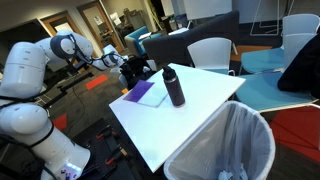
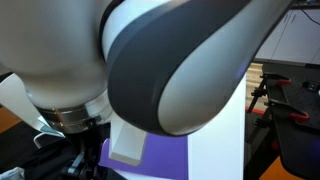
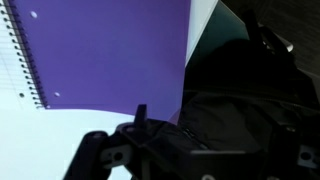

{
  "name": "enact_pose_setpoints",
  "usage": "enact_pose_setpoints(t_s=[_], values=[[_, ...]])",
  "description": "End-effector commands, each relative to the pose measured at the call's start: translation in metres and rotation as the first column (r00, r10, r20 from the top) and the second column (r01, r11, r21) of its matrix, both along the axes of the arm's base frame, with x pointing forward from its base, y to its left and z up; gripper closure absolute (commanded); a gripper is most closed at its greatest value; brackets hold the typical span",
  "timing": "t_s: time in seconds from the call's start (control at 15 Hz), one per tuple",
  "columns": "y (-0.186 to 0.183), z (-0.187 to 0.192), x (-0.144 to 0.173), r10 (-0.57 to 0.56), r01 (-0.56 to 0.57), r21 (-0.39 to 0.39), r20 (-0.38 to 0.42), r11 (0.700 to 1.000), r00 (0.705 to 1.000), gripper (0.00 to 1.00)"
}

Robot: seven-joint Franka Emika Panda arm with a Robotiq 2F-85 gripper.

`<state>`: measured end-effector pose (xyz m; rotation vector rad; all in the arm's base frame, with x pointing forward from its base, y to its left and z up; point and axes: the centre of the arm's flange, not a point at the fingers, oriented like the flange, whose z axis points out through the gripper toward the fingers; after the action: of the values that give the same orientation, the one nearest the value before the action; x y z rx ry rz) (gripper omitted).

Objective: Close the purple book

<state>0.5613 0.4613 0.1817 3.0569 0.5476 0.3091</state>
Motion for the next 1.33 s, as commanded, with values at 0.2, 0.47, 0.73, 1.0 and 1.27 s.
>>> enact_pose_setpoints(t_s=[0.2, 0.47, 0.73, 1.0, 1.27], values=[[0.008, -0.035, 0.017, 0.03, -0.03, -0.035, -0.009, 0.999, 1.0, 0.0], [0.001, -0.055, 0.022, 0.018, -0.019, -0.043, -0.029, 0.999, 0.999, 0.0], [-0.002, -0.068, 0.024, 0.0, -0.002, -0.05, -0.037, 0.999, 0.999, 0.0], [-0.006, -0.074, 0.027, -0.02, 0.018, -0.057, -0.024, 0.998, 1.0, 0.25], [-0.007, -0.074, 0.029, -0.025, 0.024, -0.063, -0.014, 0.998, 1.0, 0.51]])
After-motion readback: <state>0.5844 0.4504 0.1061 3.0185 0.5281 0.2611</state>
